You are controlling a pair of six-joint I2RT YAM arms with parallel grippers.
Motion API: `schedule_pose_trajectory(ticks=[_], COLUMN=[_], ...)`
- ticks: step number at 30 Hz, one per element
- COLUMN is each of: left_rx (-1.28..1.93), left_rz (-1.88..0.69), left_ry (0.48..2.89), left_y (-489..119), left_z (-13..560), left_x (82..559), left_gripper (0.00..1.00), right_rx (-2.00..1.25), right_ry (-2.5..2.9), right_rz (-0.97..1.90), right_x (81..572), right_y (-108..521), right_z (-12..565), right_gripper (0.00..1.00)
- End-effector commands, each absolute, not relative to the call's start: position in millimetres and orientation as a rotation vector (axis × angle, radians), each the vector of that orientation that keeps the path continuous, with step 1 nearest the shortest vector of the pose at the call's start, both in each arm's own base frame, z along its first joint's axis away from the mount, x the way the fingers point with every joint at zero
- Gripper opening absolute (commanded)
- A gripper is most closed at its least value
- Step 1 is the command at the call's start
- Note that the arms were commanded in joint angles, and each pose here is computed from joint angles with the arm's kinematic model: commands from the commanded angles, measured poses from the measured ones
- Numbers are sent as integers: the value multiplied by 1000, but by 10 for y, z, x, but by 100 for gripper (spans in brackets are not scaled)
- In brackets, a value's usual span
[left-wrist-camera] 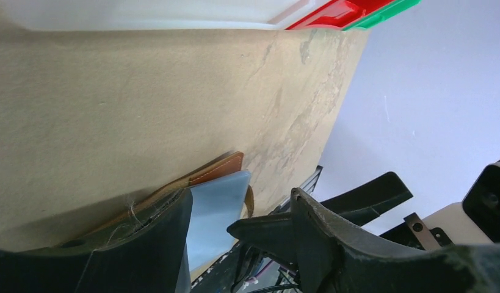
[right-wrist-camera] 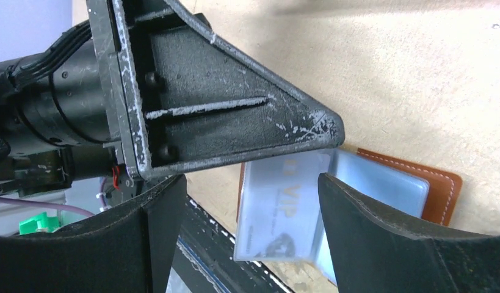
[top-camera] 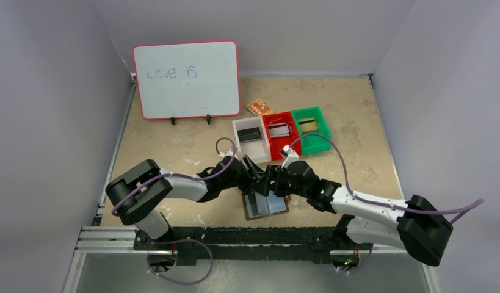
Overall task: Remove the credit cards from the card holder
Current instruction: Remove the credit card from the card holder.
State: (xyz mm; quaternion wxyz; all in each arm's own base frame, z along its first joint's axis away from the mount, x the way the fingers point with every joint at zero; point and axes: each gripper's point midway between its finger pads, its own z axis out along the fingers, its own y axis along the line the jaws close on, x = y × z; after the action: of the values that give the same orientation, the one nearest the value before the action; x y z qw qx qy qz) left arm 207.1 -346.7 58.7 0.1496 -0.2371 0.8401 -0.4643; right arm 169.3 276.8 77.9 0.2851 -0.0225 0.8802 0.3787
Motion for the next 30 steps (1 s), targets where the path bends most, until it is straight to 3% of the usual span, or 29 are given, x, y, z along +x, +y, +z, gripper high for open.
schedule_pose_trajectory(ticks=[1,12,18,23,26,30], left_rx=[-675,-716,-715,-664,-627,-548], left_rz=[-1482,-1449,-1409,-1313,-1220,-1040], left_ry=[2322,2345,2358,2367,2349,2361], left_y=[-3700,-3813,-3892,-3881,-3771,-3563], left_z=[908,849,763,809,921,1001], left_x=[2163,2181,2205,2275,2327,2361], left_gripper=[59,59,59,59,59,60], right_rx=[-72,-45,87,169,135,72], right_ry=[2392,2438,2487,2493,2460,2410], right_rz=[918,637,508,413,473,756], right_x=[1654,1751,1743,1792,1812,1708], right_y=[2586,2255,2045,1934,2000,2307], right_z=[726,723,625,626,740,931], right_gripper=[80,73,52,48,46,40])
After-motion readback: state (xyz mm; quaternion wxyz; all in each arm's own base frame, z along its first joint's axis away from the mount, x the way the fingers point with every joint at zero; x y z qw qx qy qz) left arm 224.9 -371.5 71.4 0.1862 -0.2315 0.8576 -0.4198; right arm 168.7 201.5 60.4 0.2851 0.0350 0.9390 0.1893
